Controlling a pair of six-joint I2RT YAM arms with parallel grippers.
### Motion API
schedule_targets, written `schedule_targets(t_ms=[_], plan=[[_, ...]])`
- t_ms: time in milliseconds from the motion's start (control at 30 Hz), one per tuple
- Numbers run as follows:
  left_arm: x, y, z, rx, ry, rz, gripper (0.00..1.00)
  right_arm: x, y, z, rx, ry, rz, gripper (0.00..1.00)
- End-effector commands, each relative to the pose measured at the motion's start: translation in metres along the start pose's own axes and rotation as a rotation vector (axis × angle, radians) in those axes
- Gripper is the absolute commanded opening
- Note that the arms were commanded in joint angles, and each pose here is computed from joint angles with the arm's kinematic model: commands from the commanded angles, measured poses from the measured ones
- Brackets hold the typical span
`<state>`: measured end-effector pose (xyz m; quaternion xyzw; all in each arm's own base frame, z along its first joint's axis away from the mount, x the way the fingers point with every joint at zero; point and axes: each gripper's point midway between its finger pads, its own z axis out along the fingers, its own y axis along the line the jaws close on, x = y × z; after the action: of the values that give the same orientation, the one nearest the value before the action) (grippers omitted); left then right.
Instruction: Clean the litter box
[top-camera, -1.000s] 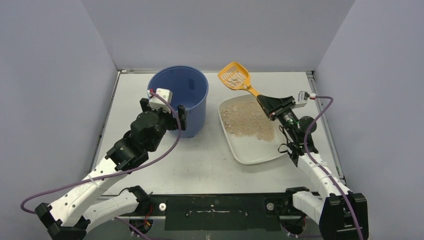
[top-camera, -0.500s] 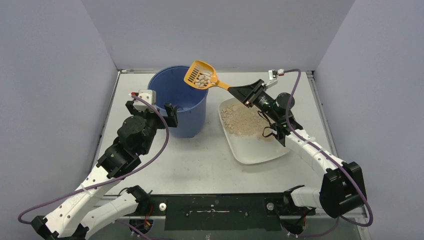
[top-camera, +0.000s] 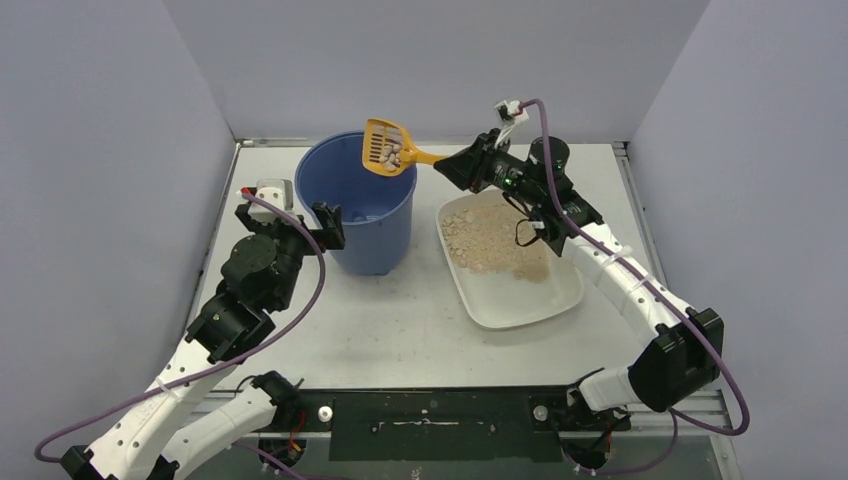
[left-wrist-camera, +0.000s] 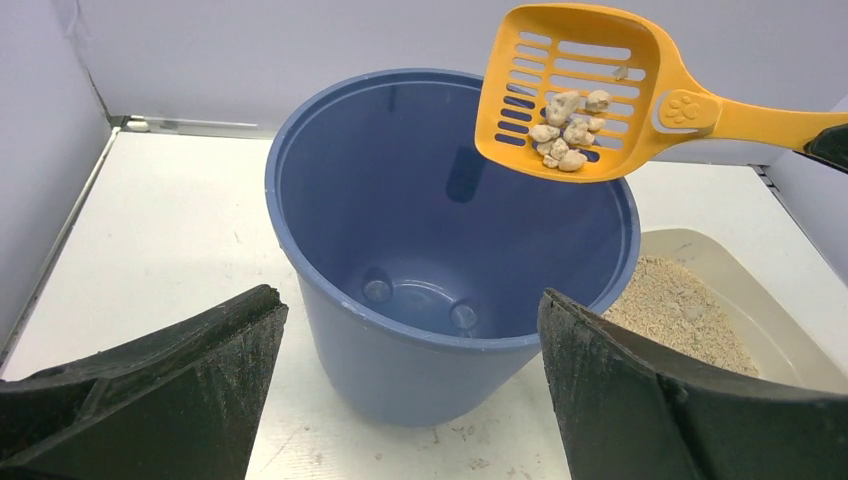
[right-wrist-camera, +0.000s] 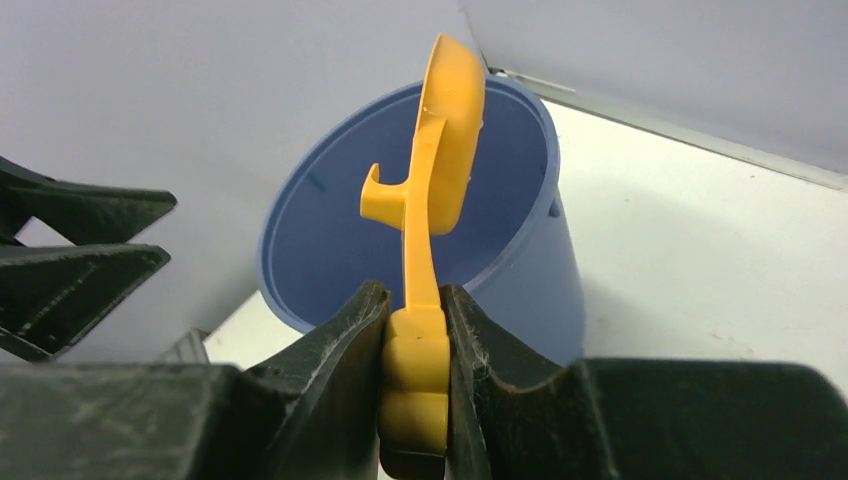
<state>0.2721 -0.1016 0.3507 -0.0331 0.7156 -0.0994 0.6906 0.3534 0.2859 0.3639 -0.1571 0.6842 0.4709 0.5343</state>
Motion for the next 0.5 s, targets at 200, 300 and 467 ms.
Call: schedule_targets(t_ms=[200,300,467], plan=[[-0.015,0.0,0.001,0.003,-0.05,-0.044,0.95,0.001,0.015,0.011,0.087,0.079,-0.59,0.0],[-0.014,0.0,0.001,0.002,-0.05,-0.044,0.95,-0.003,0.019,0.012,0.115,0.052,-0.703,0.0],[-0.015,0.001,0.001,-0.002,-0.051,-0.045,0.95,-0.003,0.028,0.014,0.113,0.037,-0.833,0.0]])
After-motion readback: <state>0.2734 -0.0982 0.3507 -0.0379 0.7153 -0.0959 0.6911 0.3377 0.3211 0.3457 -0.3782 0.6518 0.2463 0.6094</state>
